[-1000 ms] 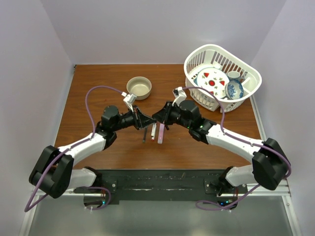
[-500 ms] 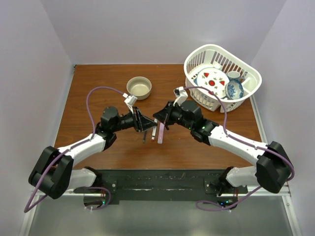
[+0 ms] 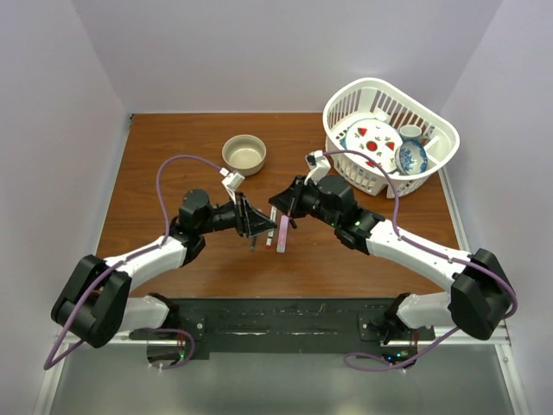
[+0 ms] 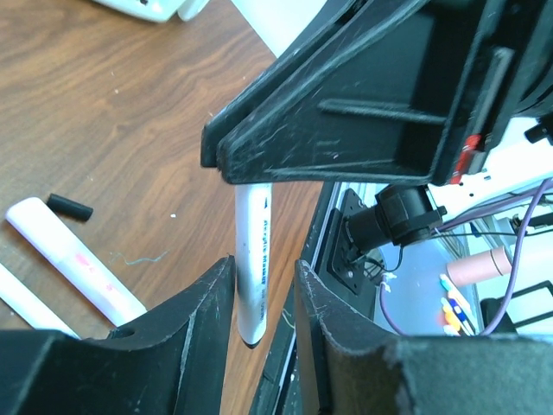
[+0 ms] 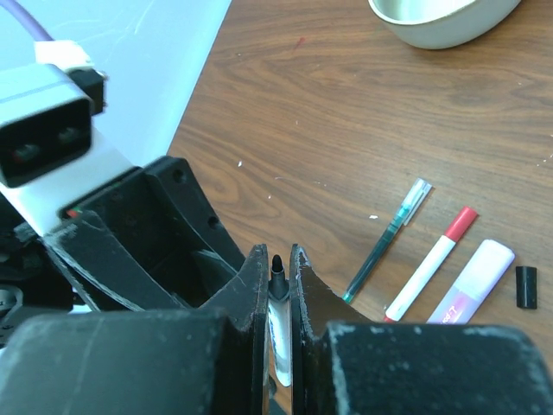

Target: Insert the pens into the pen caps

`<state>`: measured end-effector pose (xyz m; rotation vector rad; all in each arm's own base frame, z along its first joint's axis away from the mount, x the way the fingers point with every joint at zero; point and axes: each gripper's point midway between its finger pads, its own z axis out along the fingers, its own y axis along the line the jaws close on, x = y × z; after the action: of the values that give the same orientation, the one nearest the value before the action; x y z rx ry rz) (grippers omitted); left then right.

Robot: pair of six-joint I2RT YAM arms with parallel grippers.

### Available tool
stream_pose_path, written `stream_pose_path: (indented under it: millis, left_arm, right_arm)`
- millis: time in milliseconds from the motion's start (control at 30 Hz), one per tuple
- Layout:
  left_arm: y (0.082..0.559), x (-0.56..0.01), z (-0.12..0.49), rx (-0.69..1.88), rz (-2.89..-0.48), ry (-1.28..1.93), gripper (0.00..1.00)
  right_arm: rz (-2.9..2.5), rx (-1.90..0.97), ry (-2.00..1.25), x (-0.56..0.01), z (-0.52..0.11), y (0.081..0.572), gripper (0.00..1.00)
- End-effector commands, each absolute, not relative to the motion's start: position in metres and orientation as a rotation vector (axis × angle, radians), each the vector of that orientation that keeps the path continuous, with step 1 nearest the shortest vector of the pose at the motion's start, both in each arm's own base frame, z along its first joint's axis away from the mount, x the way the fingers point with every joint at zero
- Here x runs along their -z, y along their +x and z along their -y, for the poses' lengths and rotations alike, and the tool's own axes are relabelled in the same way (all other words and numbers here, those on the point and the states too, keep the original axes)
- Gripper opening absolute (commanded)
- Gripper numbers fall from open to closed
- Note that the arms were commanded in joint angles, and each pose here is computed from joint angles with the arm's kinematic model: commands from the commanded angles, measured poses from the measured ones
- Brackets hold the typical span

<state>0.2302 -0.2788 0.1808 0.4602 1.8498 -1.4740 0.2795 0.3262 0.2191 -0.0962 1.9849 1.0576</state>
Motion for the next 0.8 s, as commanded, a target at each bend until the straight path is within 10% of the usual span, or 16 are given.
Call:
stream_pose_path:
  millis: [0,233,467,767]
  left_arm:
    - [0.226,-0.185,0.284,1.510,-1.806,0.510,0.36]
    - [0.224,-0.188,0.287,1.532,-1.797,0.541,0.00]
    - [0.238,-0.197,0.280,1.402,-1.794,0.515,0.00]
    - [0.288,-0.236,0.210,1.157,-1.759,0.283,0.00]
  right_arm:
    - [-1.886,-1.101,-0.094,-0.255,-0.331,0.284,0.00]
    - [-1.887,-1.129,-0.111,-0.256,-0.334,0.280,0.00]
    - [-1.920,-1.065,-0.151,-0.252,-0.316,0.266,0.46]
    - [-2.075,-0.817,-0.106,-0.203,-0.268,0.255,0.37]
